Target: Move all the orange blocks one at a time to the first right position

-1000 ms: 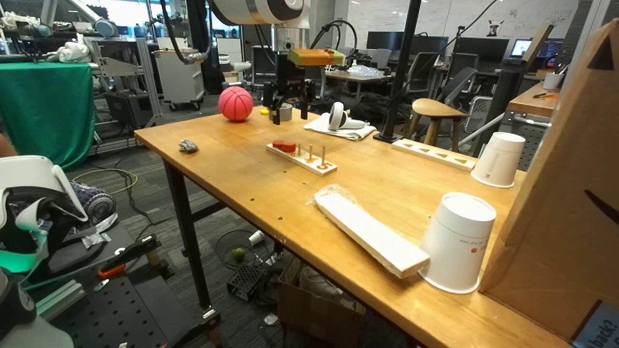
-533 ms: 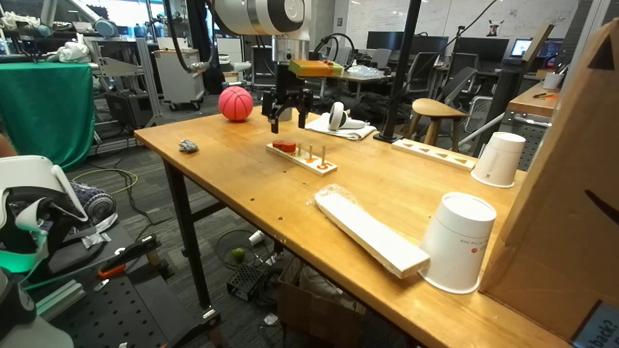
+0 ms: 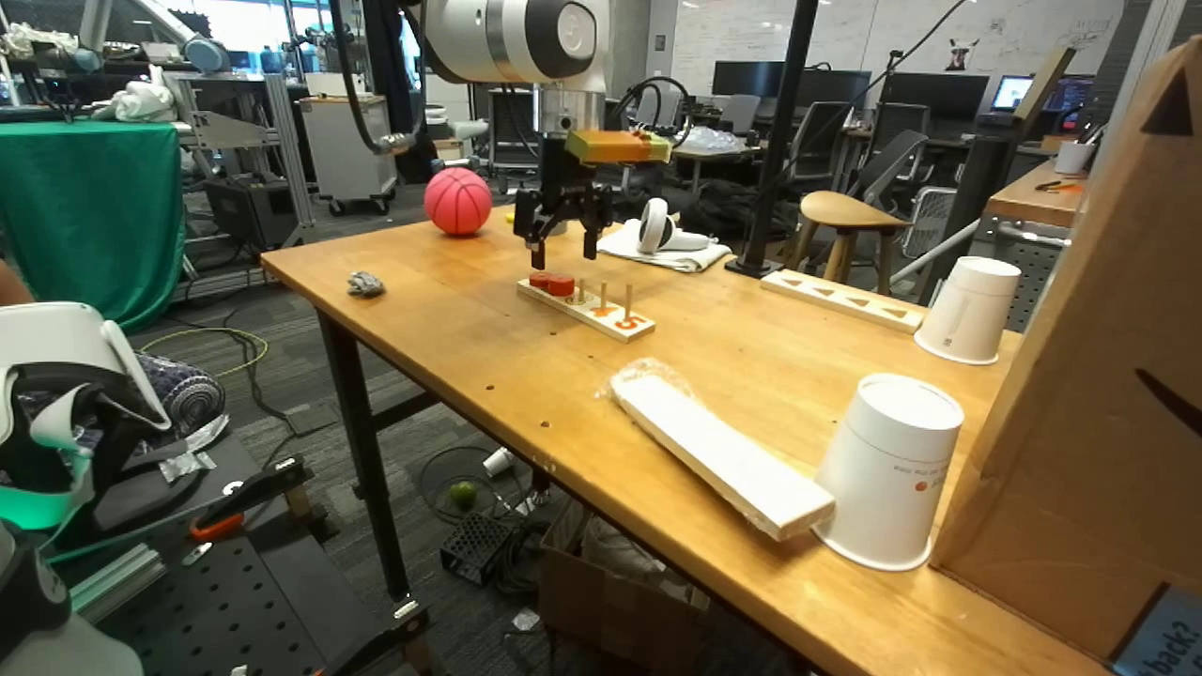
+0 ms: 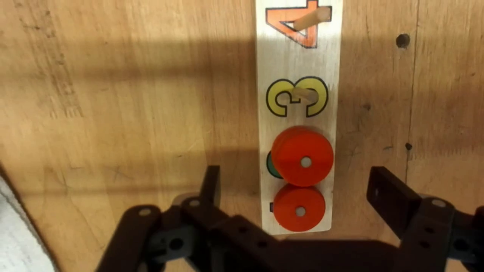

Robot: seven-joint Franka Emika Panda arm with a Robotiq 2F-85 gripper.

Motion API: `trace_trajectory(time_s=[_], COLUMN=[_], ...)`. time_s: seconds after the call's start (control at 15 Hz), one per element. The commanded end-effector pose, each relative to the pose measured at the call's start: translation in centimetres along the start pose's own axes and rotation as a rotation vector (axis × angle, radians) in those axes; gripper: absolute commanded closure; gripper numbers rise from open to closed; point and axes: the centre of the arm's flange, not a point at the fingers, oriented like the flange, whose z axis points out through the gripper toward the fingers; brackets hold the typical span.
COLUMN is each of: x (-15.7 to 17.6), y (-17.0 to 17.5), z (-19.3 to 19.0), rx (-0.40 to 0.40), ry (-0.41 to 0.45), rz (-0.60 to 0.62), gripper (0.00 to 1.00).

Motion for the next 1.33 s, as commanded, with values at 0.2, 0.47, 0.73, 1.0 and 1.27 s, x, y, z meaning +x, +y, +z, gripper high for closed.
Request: trace_trajectory(time_s=[0.2, 0.47, 0.73, 1.0, 1.27], x=[-0.35, -0.67, -0.99, -0.73, -0.58], y=[0.22, -0.13, -0.27, -0.33, -0.36], z=[0.51, 1.00, 1.15, 1.01, 1.15], rx=[-0.030, -0.019, -0.019, -0.030, -0.032], ry=[-0.007, -0.024, -0.026, -0.027, -0.031], rz=[-0.012, -0.011, -0.008, -0.012, -0.015], gripper=[0.00, 0.00, 0.00, 0.00, 0.00])
